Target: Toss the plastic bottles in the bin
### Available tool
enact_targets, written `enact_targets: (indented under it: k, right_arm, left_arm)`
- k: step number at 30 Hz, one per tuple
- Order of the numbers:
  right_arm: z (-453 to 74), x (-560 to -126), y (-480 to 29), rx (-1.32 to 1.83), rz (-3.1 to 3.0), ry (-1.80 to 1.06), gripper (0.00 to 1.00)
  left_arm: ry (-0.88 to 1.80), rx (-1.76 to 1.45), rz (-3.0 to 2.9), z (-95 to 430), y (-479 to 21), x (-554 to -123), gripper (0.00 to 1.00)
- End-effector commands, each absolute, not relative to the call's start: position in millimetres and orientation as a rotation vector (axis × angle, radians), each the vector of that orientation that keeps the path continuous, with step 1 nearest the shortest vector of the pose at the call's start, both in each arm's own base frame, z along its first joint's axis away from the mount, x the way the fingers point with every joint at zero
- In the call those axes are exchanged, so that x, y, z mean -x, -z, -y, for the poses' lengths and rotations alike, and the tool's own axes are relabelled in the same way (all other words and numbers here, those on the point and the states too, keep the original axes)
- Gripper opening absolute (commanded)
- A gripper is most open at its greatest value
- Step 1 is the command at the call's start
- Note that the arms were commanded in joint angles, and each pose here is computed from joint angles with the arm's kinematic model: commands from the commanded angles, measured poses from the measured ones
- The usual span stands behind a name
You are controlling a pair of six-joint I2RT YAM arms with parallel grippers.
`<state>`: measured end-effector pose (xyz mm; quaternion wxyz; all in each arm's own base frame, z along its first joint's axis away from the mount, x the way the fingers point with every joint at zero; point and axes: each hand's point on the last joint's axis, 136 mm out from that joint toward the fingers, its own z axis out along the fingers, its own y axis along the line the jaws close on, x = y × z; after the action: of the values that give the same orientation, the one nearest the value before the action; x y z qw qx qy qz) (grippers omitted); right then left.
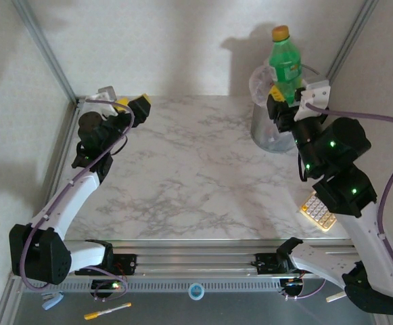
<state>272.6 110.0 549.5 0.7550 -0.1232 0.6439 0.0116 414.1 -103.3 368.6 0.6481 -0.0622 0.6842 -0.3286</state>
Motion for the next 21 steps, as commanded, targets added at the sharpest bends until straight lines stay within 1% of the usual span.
enact_targets:
  k: [1,4,6,7,8,10,11,12,14,15,18,21]
  right_arm:
    - [-105.4,-308.2,-516.3,0.31,-1.552,0.1,0.39]
    - [-88.6,-339.2,-482.8,0.263,-1.711,0.107,0.39]
    - [-72.4,-364.2,-454.7,0.214,-1.836,0.102,0.42]
    - [-60.0,-379.6,-439.9,0.159,-1.89,0.118,0.46]
    - [-52.9,-395.0,-424.6,0.129,-1.951,0.085,0.55]
    - [-39.6,-419.2,-399.8,0.062,-2.088,0.057,0.68]
    - [-34.4,-429.4,-390.3,0.032,-2.14,0.059,0.79]
    - [-33.3,-435.4,-386.0,0.016,-2.168,0.036,0.88]
    - [-36.5,-434.2,-397.4,-0.008,-2.142,-0.021,0.93]
    - [-42.7,-429.6,-408.7,-0.001,-2.093,-0.074,0.99]
    - [-44.4,-408.4,-439.8,-0.009,-1.973,-0.132,0.99]
    - [-40.2,-387.5,-456.5,-0.023,-1.946,-0.137,0.99]
  left_arm:
    - [0.729,0.123,-1.548,102.6,-371.9,-408.9,1.0]
    - [0.727,0.122,-1.554,102.7,-370.8,-408.8,1.0]
    - [0.727,0.118,-1.561,103.3,-370.8,-408.2,1.0]
    - [0.728,0.115,-1.563,103.9,-370.4,-407.9,1.0]
    - [0.729,0.116,-1.57,104.2,-368.4,-408.1,1.0]
    - [0.729,0.115,-1.579,104.9,-366.1,-408.1,0.99]
    - [0.729,0.119,-1.584,104.5,-364.9,-407.6,1.0]
    - [0.727,0.123,-1.591,104.0,-362.9,-407.4,1.0]
    - [0.731,0.126,-1.596,104.1,-361.6,-405.2,1.0]
    - [0.732,0.126,-1.618,104.7,-357.3,-404.4,1.0]
    - [0.719,0.136,-1.64,102.5,-352.1,-400.1,1.0]
    - [0.71,0.142,-1.63,99.4,-353.2,-393.3,1.0]
